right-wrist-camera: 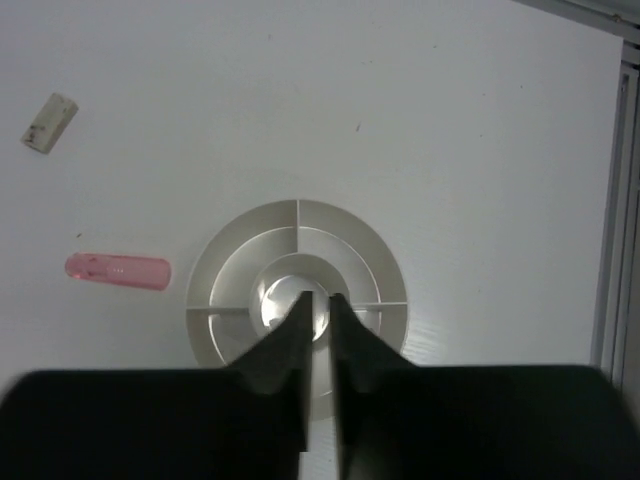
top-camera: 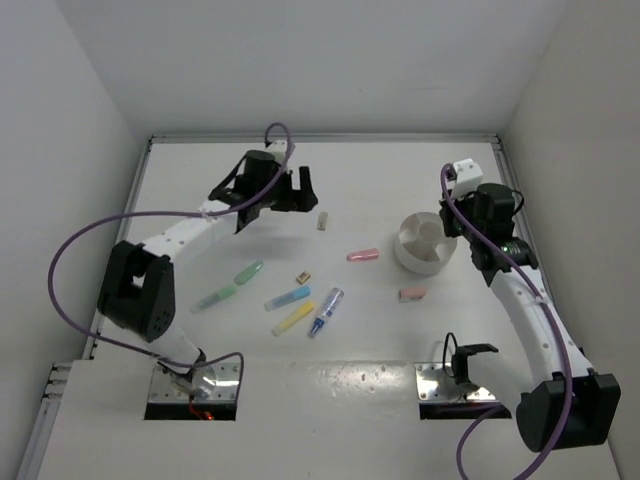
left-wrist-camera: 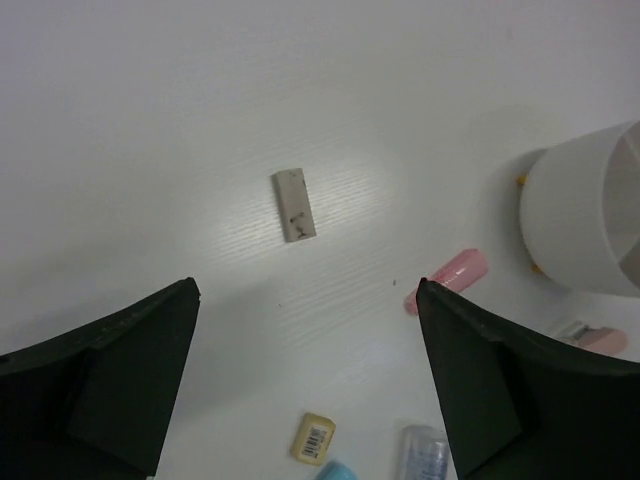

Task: Sort the stationery into containers
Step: Pick up the stationery from the center of the board.

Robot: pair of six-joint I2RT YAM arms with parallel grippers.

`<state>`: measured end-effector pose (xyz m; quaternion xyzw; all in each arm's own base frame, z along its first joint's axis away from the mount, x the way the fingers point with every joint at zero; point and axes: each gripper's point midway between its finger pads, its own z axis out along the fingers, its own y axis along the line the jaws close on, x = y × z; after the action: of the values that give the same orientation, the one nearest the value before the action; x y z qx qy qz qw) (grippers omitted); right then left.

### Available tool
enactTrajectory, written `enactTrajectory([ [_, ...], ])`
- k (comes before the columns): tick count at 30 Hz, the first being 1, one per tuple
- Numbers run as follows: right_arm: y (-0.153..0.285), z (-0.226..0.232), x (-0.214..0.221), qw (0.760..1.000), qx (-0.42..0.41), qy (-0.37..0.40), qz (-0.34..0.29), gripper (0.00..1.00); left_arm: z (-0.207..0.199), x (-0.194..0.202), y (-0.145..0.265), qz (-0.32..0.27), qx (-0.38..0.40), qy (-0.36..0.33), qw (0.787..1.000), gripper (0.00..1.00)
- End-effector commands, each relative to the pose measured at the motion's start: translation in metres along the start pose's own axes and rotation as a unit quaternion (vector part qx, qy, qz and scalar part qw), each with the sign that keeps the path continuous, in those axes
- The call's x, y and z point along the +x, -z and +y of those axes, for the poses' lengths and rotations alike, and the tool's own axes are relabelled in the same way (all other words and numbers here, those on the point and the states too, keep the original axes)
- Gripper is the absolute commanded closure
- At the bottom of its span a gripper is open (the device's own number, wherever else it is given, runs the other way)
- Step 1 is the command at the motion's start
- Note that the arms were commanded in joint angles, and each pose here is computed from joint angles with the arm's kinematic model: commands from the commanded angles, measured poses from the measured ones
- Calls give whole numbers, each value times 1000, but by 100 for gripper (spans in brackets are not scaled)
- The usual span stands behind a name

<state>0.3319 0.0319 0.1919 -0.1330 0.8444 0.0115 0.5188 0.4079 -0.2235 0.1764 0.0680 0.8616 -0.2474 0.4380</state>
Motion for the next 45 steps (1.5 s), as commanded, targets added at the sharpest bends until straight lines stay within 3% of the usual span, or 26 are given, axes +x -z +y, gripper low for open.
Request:
enactTrajectory([
  [1, 2, 1, -18, 1000, -9, -3, -21, 100, -3, 17, -13, 47, -63, -40, 996, 4],
  [2, 0, -1, -16, 1000, -5, -4, -15, 86, -2, 27, -23, 62, -75, -46, 994, 10],
  [3, 0, -1, -16, 1000, -5, -4, -15, 58, -5, 34, -28, 73, -83, -57, 992, 17],
  [4, 0, 0, -13, 1000, -6, -5, -9, 27, -5, 21, -34, 59, -111, -73, 989, 29],
  [5, 0, -2, -12, 1000, -1, -5, -8, 7, -14, 26, -40, 66, -123, -87, 986, 69],
  [6, 0, -2, -12, 1000, -1, -5, -8, 7, -3, 50, -54, 106, -152, -93, 978, 78],
  [7, 0, -2, -12, 1000, -1, -5, -8, 7, -6, 37, -62, 98, -156, -93, 978, 80],
  [9, -2, -4, -10, 1000, 3, -5, -3, 7, -10, 50, -76, 119, -161, -104, 974, 80],
  [10, -2, -4, -10, 1000, 3, -5, -3, 7, -3, 56, -87, 128, -177, -108, 970, 78],
  [11, -1, -4, -14, 1000, 4, -5, -7, 7, -5, 59, -92, 126, -183, -108, 969, 65],
  [13, -3, -6, -12, 1000, 8, -5, -2, 7, -1, 60, -98, 126, -195, -105, 967, 62],
  [15, -2, -8, -13, 1000, 13, -5, -1, 7, 6, 72, -105, 140, -206, -104, 963, 46],
  [21, -4, -9, -11, 1000, 17, -6, 4, 7, 17, 73, -118, 142, -215, -93, 962, 44],
  [35, -3, -13, -14, 1000, 27, -5, 1, 7, 16, 87, -139, 156, -204, -82, 963, 46],
  [45, -3, -15, -14, 1000, 31, -1, 2, 7, 17, 86, -147, 156, -198, -72, 965, 69],
])
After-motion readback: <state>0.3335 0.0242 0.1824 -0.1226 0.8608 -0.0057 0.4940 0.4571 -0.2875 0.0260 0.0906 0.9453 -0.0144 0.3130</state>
